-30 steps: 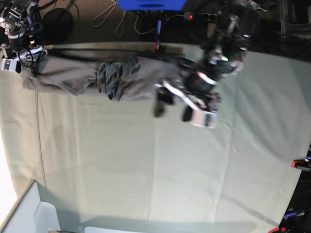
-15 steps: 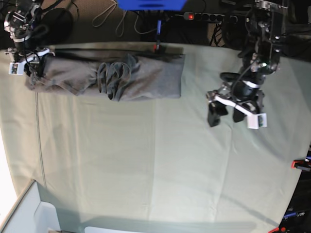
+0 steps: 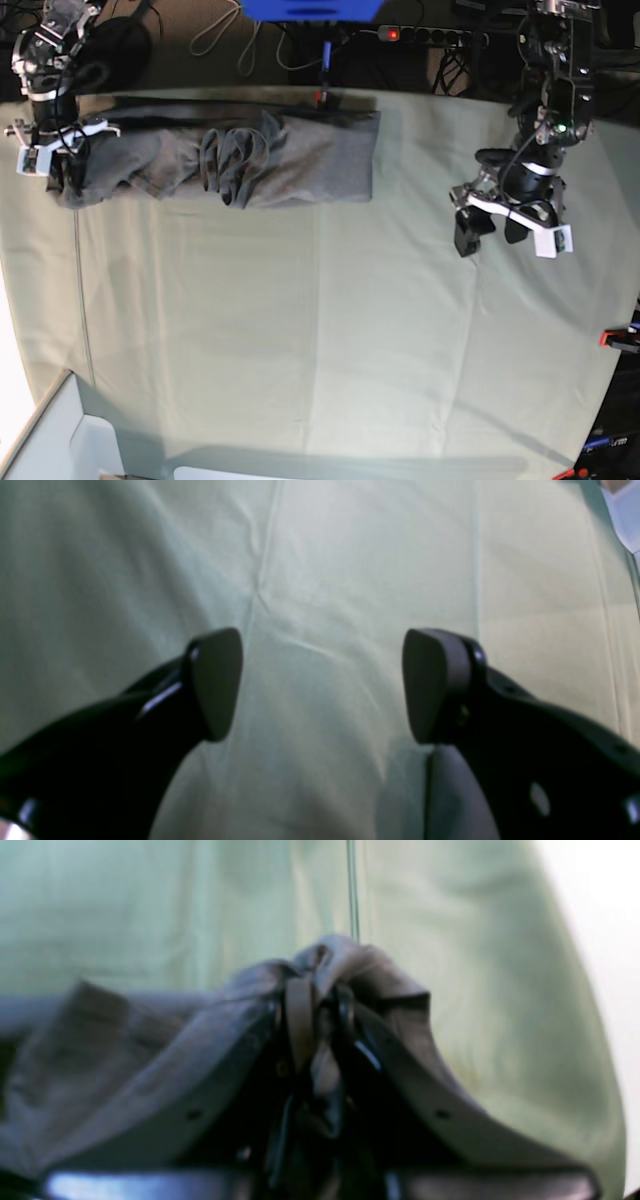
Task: Layout the t-shirt on the table in an organized manner, then fold the t-shirt properly
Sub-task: 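Fold the other strip end with the right gripper toward the middle, then press and tuck the folded end onto the bundle with the right gripper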
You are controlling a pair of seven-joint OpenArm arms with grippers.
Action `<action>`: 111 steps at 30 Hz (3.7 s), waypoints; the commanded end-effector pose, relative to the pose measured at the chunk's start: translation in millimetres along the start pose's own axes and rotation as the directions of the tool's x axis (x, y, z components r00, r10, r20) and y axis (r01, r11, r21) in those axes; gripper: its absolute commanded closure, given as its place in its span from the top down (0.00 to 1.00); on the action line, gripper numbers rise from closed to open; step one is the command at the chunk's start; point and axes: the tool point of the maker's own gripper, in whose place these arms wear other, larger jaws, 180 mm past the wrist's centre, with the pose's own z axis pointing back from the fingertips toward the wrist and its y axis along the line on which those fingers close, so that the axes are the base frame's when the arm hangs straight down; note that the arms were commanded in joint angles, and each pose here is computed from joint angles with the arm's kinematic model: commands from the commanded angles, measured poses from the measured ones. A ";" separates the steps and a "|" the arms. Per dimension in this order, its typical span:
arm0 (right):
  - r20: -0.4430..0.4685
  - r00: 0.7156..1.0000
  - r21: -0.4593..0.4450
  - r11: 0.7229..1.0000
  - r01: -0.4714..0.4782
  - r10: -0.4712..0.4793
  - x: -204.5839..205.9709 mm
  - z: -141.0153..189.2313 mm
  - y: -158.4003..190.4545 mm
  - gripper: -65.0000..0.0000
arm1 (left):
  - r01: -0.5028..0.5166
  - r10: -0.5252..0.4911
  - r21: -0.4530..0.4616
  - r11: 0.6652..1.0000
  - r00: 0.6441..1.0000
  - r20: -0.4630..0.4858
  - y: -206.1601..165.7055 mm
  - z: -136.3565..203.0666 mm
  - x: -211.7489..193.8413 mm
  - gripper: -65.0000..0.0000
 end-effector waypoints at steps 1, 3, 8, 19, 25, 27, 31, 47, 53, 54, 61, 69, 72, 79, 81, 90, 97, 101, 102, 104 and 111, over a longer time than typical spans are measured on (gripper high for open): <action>0.071 0.997 -0.012 1.000 -0.011 0.012 20.7 3.9 -2.6 0.00 | 0.013 -0.013 -0.011 1.000 0.999 0.045 -2.2 0.9 14.6 0.75; 0.108 0.994 -0.019 1.000 -0.017 0.019 35.2 7.8 4.3 0.00 | 0.013 -0.013 -0.011 1.000 0.999 0.045 -2.2 0.9 14.6 0.75; 0.146 0.988 -0.010 0.999 -0.050 0.051 53.8 22.6 20.8 0.00 | 0.009 -0.009 0.005 1.000 0.998 0.057 4.0 2.1 19.0 0.75; 0.197 0.971 0.208 0.962 -0.177 0.136 79.1 60.9 105.1 0.00 | -0.008 0.004 0.060 0.998 0.998 0.062 26.4 4.2 20.7 0.75; 0.247 0.963 0.321 0.928 -0.188 0.109 94.0 62.2 151.0 0.00 | -0.020 0.012 0.109 0.994 0.997 0.075 46.1 12.3 23.9 0.75; 0.221 0.969 0.373 0.909 -0.185 0.107 90.0 62.8 170.8 0.00 | -0.026 0.016 0.133 0.991 0.997 0.079 56.2 17.4 23.9 0.75; 0.194 0.976 0.464 0.868 -0.178 0.096 85.9 69.6 206.1 0.00 | -0.043 0.023 0.199 0.979 0.995 0.100 82.2 31.2 28.9 0.75; 0.208 0.978 0.656 0.741 -0.140 0.001 88.5 66.4 290.5 0.00 | -0.076 0.027 0.361 0.929 0.990 0.139 144.7 76.4 34.6 0.75; 0.200 0.980 0.709 0.693 -0.133 -0.016 86.0 68.6 315.2 0.00 | -0.077 0.027 0.376 0.923 0.991 0.135 150.1 81.6 32.2 0.75; 0.199 0.980 0.718 0.683 -0.133 -0.019 86.0 70.8 319.9 0.00 | -0.075 0.028 0.378 0.923 0.991 0.129 150.7 82.8 30.0 0.75; 0.160 0.987 0.751 0.651 -0.111 -0.017 71.1 60.6 336.3 0.00 | -0.074 0.030 0.380 0.922 0.992 0.121 150.9 83.9 26.5 0.75; 0.133 0.991 0.766 0.635 -0.098 -0.008 61.3 43.1 345.6 0.00 | -0.074 0.030 0.380 0.922 0.992 0.121 150.9 83.9 26.5 0.75; 0.114 0.993 0.771 0.631 -0.086 -0.004 54.4 41.5 347.5 0.00 | -0.074 0.030 0.380 0.922 0.992 0.123 150.8 83.6 27.1 0.75; 0.119 0.993 0.771 0.631 -0.087 -0.008 55.8 43.3 347.4 0.26 | -0.077 0.033 0.379 0.922 0.992 0.123 151.0 82.1 27.0 0.75; 0.151 0.988 0.764 0.637 -0.105 -0.018 67.1 45.2 344.6 0.33 | -0.078 0.034 0.379 0.922 0.992 0.122 151.1 81.4 26.3 0.75; 0.287 0.957 0.674 0.717 -0.178 -0.033 117.6 70.3 303.9 0.38 | -0.079 0.034 0.377 0.923 0.992 0.124 150.4 80.5 27.2 0.75; 0.287 0.958 0.538 0.823 -0.183 0.025 117.1 40.8 245.7 0.38 | -0.085 0.040 0.372 0.924 0.991 0.126 148.9 80.0 26.5 0.75; 0.235 0.971 0.462 0.875 -0.147 0.039 101.0 13.1 211.9 0.38 | -0.087 0.043 0.373 0.924 0.991 0.125 149.0 79.9 25.6 0.75; 0.213 0.976 0.453 0.882 -0.132 0.037 93.5 7.4 206.8 0.38 | -0.087 0.043 0.373 0.924 0.991 0.125 149.0 79.9 25.6 0.75; 0.171 0.985 0.446 0.889 -0.104 0.030 79.0 0.2 201.5 0.37 | -0.086 0.043 0.373 0.924 0.991 0.123 149.2 80.2 25.1 0.75; 0.058 0.998 0.516 0.856 -0.040 0.011 35.3 9.4 225.7 0.37 | -0.085 0.040 0.369 0.925 0.991 0.129 147.4 80.3 27.5 0.75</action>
